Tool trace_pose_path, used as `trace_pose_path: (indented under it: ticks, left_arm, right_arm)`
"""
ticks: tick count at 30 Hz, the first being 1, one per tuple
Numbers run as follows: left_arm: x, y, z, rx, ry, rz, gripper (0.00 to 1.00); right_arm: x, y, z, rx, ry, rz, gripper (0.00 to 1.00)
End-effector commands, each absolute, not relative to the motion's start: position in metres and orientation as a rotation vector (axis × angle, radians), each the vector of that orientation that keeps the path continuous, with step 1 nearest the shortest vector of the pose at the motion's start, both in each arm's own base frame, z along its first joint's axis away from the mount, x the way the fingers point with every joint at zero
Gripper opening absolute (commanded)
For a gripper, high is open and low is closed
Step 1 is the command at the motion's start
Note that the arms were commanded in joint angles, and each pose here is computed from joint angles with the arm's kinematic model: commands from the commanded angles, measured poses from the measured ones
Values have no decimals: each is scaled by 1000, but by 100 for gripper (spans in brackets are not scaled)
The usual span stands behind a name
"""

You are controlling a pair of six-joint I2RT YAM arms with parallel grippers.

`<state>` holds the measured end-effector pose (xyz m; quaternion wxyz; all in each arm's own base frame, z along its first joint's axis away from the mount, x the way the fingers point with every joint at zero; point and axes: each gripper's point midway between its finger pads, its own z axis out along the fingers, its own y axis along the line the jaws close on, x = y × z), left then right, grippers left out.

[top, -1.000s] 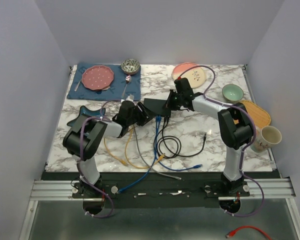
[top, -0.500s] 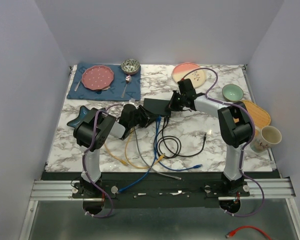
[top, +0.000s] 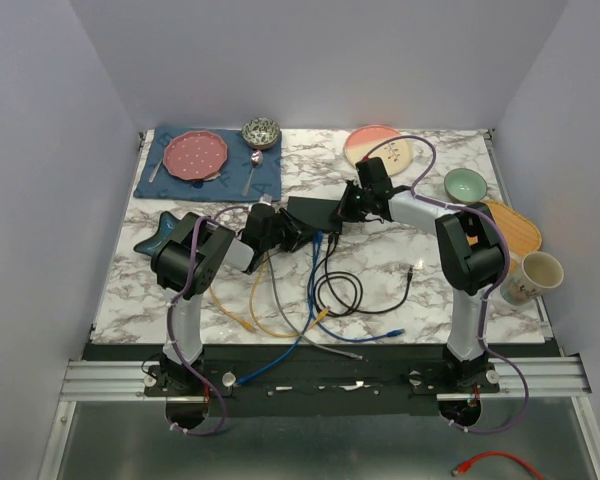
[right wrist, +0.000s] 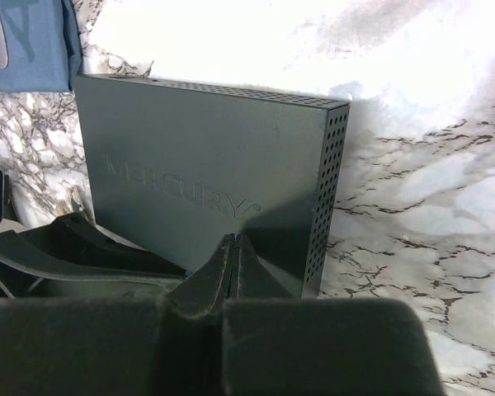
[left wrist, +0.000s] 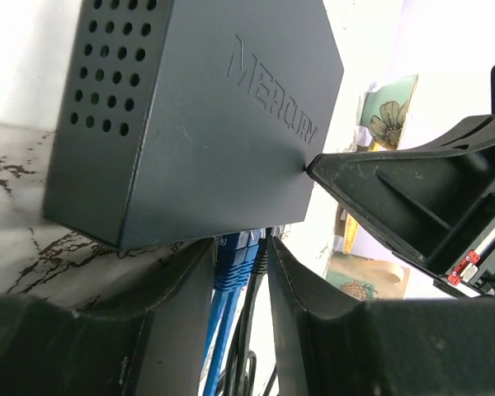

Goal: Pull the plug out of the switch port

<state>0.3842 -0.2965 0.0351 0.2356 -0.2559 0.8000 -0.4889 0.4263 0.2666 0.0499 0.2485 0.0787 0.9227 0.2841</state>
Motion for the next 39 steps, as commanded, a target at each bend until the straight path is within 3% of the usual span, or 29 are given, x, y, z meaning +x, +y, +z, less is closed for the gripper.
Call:
trace_pose_path:
  ticks: [1,6,21,32,39]
  left_arm:
    - [386,-285,9,-755,2240,-1235,44]
    - [388,-280,3,-795,2223,-1271,40]
    - [383,-281,-2,-768,2239,-1273,9]
    - [381,-280,-4,-773,2242,-1277,7]
    - [380,-280,-2,-764,2238,-1277,4]
  right_arm:
    - [424,269,38,216,2535,792,1]
    - [423,269,38,216,2535,793,1]
    - [419,269,48,193,2507,816,1]
    - [382,295,48,81,2527,851,1]
    - [386,293,33,88,2576,792,1]
